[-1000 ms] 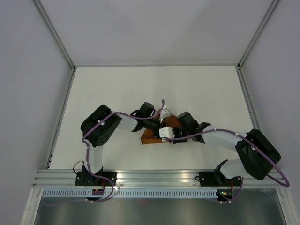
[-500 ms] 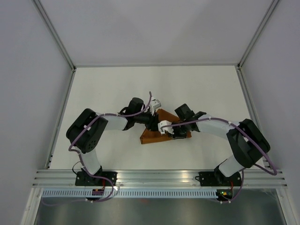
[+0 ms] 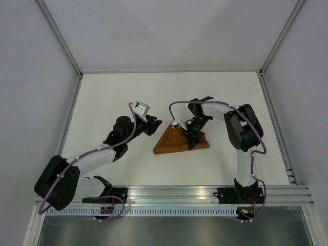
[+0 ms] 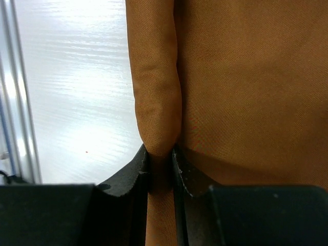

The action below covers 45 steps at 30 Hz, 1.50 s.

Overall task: Fold the napkin, place the utensils inside, and roll it up
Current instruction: Roll the napkin with the utensil

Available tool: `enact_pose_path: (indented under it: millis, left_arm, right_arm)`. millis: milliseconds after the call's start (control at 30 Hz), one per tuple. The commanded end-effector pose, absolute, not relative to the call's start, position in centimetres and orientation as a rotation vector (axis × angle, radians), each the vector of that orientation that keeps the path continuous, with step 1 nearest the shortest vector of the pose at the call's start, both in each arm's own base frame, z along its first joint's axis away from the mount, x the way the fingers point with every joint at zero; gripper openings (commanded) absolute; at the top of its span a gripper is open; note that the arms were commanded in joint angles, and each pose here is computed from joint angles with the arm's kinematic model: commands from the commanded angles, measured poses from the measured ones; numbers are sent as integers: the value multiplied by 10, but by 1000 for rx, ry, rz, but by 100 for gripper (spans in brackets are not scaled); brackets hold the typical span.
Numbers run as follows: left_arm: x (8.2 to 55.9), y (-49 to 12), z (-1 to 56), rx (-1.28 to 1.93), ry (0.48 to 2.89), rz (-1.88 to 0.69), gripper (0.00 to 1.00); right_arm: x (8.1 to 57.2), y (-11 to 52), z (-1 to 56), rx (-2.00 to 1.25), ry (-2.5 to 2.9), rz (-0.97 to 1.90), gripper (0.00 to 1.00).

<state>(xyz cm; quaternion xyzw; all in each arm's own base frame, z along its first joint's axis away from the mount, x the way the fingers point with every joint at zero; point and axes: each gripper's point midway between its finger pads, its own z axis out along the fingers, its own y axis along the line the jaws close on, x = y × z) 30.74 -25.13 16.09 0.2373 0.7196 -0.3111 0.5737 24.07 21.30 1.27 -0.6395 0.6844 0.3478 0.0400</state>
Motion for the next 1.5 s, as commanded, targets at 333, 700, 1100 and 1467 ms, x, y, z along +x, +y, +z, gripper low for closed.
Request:
enact_pose_path:
  millis: [333,700,1100,1467]
  left_arm:
    - [266,-283,166,856,1444,-387,50]
    - [222,-350,82,1334,1473,-339,53]
    - [217,-361,32,1473,1497,-269,60]
    - [226,-356,7,1503,1581,-282,35]
  right_arm:
    - [251,202,-31,-1986,2388,1202,1]
    - [256,199,-43,-1964,2430,1191,1]
    - [258,198,-44,-1950,2442,1198,0]
    - [257,194,-45,-1947,2448,1206,0]
